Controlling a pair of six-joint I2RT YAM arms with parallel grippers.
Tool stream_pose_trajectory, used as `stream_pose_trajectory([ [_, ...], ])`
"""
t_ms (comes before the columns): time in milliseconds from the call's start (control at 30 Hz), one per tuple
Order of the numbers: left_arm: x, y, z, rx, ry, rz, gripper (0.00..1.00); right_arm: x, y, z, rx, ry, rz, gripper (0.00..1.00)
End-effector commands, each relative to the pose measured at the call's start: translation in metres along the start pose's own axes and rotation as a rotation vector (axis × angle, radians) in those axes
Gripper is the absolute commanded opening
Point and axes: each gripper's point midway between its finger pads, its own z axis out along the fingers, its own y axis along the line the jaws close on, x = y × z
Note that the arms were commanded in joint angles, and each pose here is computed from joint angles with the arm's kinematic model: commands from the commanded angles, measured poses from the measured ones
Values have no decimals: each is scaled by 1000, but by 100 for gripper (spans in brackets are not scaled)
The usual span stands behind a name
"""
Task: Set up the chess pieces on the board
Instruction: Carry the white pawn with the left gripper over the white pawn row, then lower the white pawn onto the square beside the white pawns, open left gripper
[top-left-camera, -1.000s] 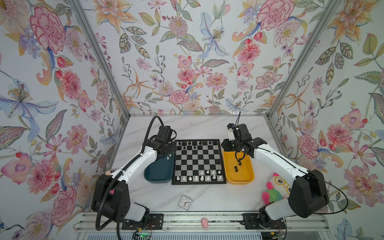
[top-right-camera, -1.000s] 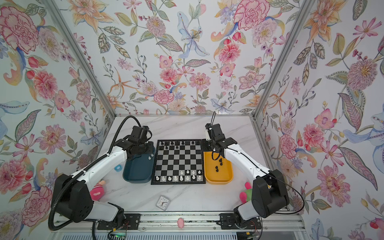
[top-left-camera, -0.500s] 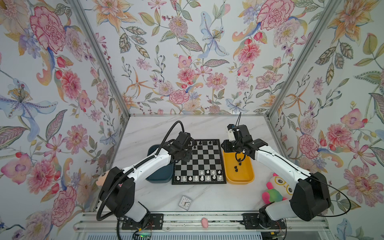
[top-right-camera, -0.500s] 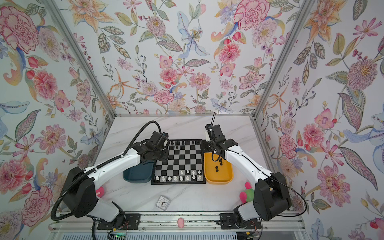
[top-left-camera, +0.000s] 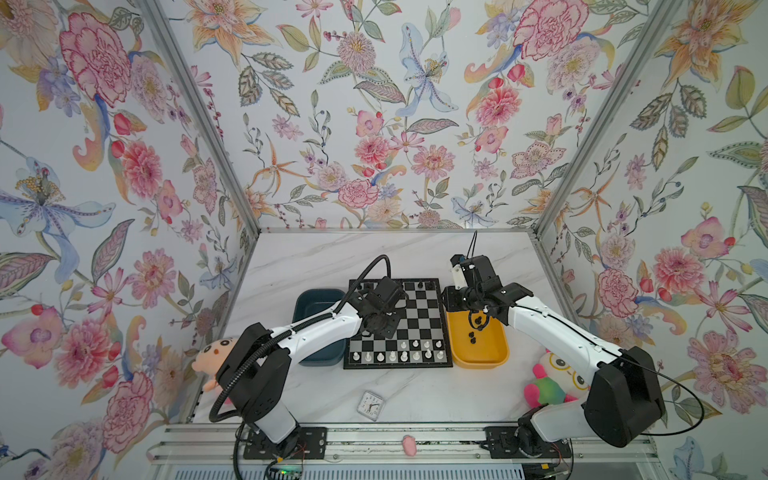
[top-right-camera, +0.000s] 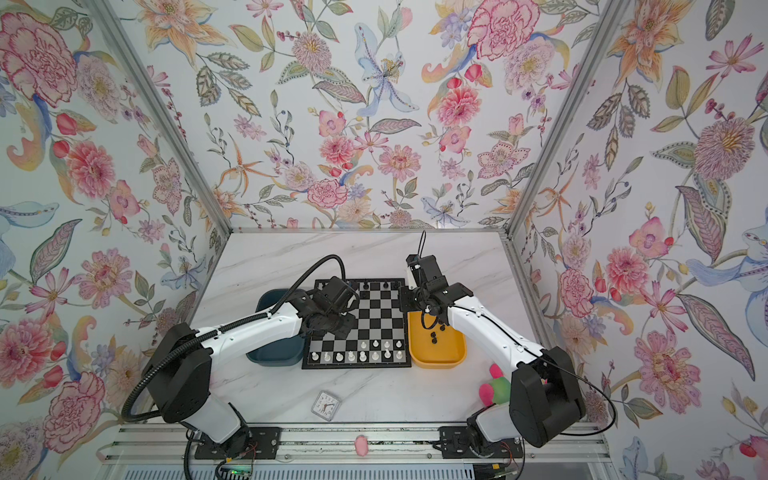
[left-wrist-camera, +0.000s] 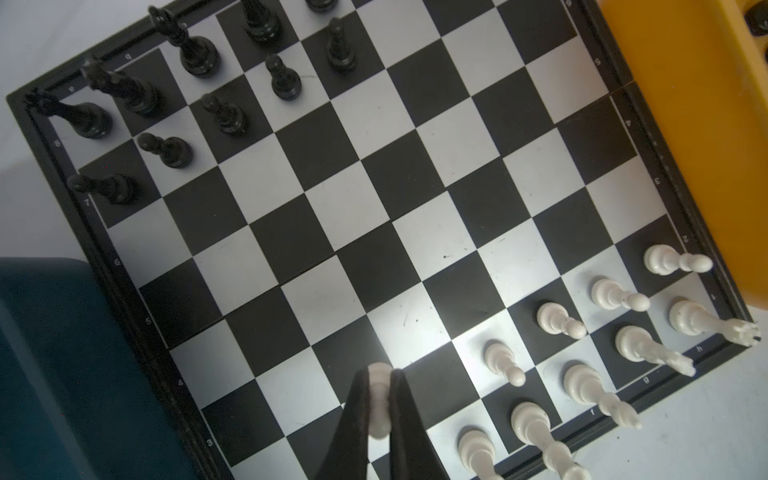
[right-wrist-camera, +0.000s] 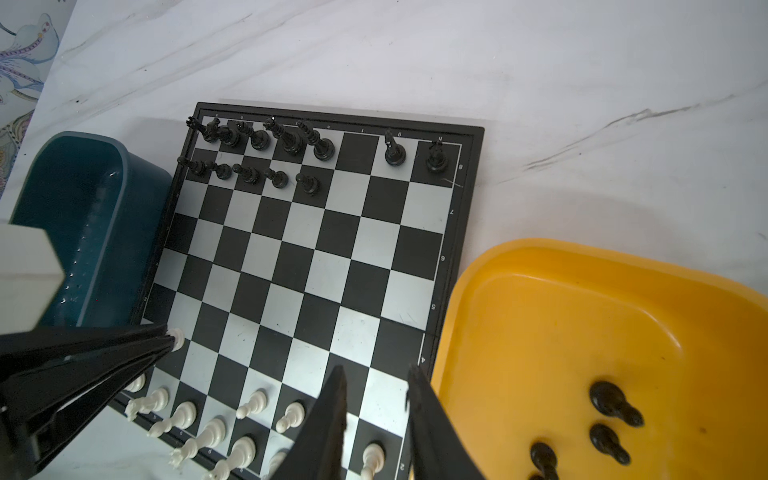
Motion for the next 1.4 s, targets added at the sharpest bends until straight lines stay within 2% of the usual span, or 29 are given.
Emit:
stream_pose_trajectory([
  [0,7,-8,8,6,13,25,6,-2,0,-5,6,-32,9,28],
  [567,33,-29,23,23,65,56,6,8,0,-4,7,-29,10,28],
  [967,48,-31,24,16,74,55,6,15,4,-3,1,-29,4,28],
  [1367,48,-34,29,20,65,49,6,18,4,-6,11,-33,0,28],
])
